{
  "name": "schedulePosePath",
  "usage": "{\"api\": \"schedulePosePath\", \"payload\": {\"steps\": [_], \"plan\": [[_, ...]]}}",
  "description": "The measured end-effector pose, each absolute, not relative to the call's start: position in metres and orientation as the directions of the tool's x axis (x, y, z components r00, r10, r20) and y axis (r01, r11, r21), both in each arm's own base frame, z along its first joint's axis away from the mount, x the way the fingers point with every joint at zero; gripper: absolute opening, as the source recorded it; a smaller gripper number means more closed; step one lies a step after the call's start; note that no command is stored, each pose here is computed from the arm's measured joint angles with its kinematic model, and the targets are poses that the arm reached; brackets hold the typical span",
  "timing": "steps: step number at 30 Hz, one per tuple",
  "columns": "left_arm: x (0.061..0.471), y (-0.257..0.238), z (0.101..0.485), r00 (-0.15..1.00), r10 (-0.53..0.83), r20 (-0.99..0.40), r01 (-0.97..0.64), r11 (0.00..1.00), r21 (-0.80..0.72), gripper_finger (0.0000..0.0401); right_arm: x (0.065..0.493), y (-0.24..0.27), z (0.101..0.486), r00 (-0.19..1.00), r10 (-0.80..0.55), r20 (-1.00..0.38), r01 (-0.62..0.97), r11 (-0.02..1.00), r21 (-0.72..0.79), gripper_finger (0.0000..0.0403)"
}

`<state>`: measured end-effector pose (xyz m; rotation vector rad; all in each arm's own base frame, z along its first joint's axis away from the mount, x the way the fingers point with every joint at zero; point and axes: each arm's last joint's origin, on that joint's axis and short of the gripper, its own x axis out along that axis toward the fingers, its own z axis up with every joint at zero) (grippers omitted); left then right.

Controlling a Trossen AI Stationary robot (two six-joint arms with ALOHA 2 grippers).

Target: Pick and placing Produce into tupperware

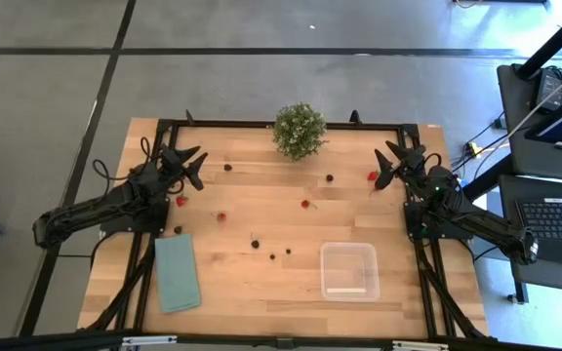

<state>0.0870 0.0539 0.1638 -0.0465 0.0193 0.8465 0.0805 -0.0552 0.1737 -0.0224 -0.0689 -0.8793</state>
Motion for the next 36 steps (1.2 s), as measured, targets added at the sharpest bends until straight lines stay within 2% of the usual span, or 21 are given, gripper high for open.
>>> {"api": "schedulePosePath", "payload": {"steps": [21,31,36], "plan": [[0.087,0.0539,0.1637,0.662,0.748,-0.036,-0.749,0.661,-0.034,0.0145,0.0805,-0.0552,0.1737,0.635,-0.769,0.069,0.767,0.639,0.056,0.0229],[0.087,0.0539,0.1638,0.662,0.748,-0.036,-0.749,0.661,-0.033,0.0145,0.0807,-0.0553,0.171,0.637,-0.769,0.044,0.741,0.627,0.238,0.0229],[0.087,0.0539,0.1637,0.662,0.748,-0.036,-0.749,0.661,-0.033,0.0145,0.0807,-0.0553,0.1699,0.637,-0.77,0.033,0.737,0.622,0.264,0.0229]]}}
